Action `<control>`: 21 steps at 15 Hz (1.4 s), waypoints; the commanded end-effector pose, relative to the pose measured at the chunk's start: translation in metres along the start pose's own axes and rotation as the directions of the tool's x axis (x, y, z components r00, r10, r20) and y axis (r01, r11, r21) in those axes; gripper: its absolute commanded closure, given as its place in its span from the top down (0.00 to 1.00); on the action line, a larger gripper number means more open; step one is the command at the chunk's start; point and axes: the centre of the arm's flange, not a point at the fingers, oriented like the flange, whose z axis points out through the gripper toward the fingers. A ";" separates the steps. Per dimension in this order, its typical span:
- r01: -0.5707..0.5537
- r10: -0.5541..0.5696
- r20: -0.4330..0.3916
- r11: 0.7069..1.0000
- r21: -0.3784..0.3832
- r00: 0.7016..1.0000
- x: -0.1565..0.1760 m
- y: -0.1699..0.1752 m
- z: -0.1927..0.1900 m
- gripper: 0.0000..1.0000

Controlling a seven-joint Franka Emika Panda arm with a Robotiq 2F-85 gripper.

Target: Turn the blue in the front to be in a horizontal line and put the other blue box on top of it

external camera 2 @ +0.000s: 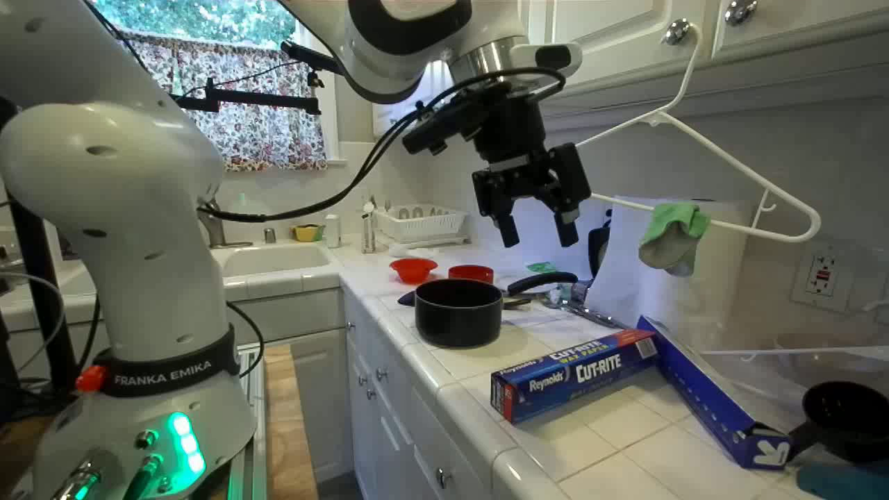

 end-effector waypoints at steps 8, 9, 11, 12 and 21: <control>0.037 -0.037 -0.076 0.999 -0.010 0.996 0.003 0.001 0.005 1.00; 0.029 -0.032 -0.106 0.999 -0.031 0.994 0.010 0.004 0.009 1.00; 0.044 -0.042 -0.190 0.999 0.004 0.981 0.020 0.010 0.017 1.00; 0.041 -0.030 -0.215 0.998 0.045 0.976 0.025 0.011 0.022 1.00; 0.015 0.002 -0.137 0.993 0.119 0.991 0.041 -0.001 0.078 1.00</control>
